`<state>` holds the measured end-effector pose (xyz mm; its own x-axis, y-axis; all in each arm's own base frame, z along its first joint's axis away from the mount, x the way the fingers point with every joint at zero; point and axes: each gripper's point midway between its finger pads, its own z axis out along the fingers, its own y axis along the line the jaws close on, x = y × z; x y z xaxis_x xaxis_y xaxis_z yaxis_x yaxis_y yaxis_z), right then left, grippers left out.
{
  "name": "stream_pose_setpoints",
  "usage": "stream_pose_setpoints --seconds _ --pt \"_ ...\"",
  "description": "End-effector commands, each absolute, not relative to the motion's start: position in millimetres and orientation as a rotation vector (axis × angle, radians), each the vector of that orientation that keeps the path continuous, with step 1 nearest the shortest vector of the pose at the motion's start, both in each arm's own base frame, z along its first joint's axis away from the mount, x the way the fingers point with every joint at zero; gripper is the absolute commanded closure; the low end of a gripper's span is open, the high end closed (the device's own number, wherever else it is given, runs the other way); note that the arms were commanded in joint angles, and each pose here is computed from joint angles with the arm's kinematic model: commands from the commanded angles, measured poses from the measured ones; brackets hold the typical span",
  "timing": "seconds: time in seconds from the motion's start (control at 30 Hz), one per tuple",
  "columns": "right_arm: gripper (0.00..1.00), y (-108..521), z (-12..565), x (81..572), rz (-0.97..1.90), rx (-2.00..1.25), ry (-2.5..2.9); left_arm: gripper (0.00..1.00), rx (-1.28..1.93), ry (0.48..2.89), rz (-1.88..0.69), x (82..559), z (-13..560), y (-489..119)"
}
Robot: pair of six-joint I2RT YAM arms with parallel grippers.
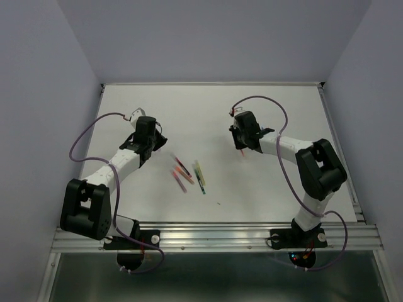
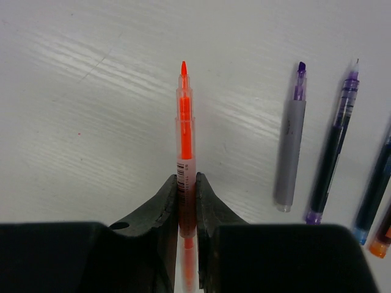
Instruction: Open the pen caps
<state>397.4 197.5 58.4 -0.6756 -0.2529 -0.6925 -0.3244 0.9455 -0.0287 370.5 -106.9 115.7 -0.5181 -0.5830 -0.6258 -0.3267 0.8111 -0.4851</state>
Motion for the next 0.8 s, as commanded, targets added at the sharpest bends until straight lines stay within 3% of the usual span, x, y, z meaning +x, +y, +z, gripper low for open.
stream_pose_setpoints --seconds 0.0,0.3,0.53,0.57,0.7,0.73,0.77 --pt "0.82 184.0 72.7 427.3 0.021 -0.407 2.285 1.0 -0.69 2.115 -0.331 373.1 121.6 -91.2" --pt "0.79 167.4 56.4 438.8 -0.072 -0.368 2.321 1.0 -0.752 2.168 -0.258 370.7 97.7 -72.7" --pt "0.69 165.0 47.8 441.6 -0.105 -0.353 2.349 1.0 -0.759 2.149 -0.248 381.2 105.2 -68.2" --pt "0.63 164.6 47.9 441.1 -0.106 -0.348 2.353 1.0 -0.753 2.158 -0.243 383.1 103.5 -68.7" --pt "0.58 165.3 61.5 442.1 -0.09 -0.318 2.329 1.0 -0.744 2.177 -0.242 392.0 100.4 -72.1" --pt "0.48 166.9 66.0 441.7 -0.076 -0.318 2.324 1.0 -0.737 2.176 -0.253 396.1 103.3 -74.6" --pt "0.46 169.6 70.5 440.6 -0.052 -0.321 2.317 1.0 -0.727 2.194 -0.246 398.2 98.4 -75.6"
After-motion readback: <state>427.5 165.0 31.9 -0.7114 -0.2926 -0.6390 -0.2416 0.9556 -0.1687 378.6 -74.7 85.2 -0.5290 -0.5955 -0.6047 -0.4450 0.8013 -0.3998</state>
